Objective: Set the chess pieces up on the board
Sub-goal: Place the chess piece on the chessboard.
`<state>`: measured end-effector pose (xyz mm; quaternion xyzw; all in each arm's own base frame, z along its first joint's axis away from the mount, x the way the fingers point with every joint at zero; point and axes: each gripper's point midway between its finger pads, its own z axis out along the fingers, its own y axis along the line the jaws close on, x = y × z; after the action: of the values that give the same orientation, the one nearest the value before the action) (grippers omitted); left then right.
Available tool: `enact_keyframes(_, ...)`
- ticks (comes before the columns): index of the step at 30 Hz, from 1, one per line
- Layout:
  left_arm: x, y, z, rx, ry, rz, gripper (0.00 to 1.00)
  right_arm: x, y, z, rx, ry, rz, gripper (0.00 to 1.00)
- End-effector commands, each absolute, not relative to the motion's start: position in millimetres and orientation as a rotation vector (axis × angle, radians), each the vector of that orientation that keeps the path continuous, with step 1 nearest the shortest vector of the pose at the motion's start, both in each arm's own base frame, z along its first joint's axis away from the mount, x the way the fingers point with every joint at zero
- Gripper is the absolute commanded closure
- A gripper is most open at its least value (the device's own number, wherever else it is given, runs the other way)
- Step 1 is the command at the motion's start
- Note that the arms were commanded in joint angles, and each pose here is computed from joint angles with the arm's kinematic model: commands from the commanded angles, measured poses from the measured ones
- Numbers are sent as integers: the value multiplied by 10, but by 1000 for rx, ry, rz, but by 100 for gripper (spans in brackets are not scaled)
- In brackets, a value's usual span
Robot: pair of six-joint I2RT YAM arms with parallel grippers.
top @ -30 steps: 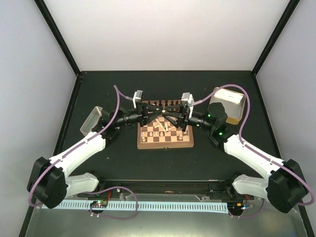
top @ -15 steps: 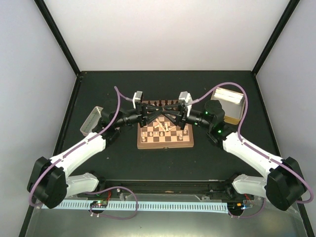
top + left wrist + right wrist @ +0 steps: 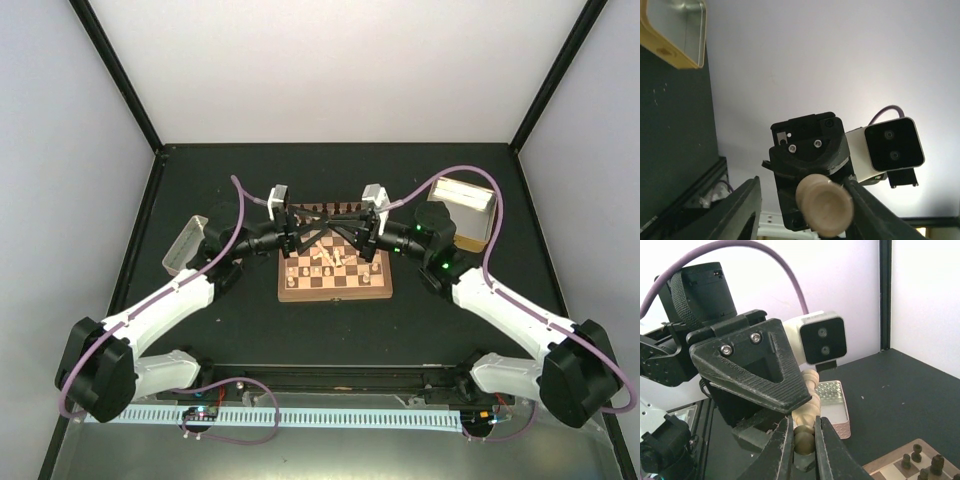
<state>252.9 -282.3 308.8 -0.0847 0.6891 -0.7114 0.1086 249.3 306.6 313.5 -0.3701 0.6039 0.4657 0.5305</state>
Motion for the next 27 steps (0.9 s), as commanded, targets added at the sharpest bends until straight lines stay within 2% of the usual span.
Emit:
enact_keyframes(1, 2514, -2797, 3137, -191, 1997, -2065, 46, 2519, 2999, 3392, -819, 1397, 1100, 98)
enact_keyframes(6, 2514, -2717, 3161, -159, 1913, -2080, 35, 2499, 2968, 3364, -801, 1421, 1108, 98)
enact_keyframes(11, 2529, -2646, 3202, -121, 1869, -2049, 33, 2459, 2968, 3289, -822, 1442, 1114, 98)
enact_keyframes(16, 2525, -2597, 3290, -68, 1823, -2025, 37, 2426, 2959, 3261, -833, 1448, 1116, 98)
enact_keyframes(24, 2563, -2567, 3233, -77, 1825, -2018, 55, 2404, 2953, 3267, -840, 1449, 1120, 98)
enact_keyframes(27, 2573, -2578, 3238, -69, 1824, -2024, 54, 2388, 2961, 3244, -853, 1452, 1124, 98)
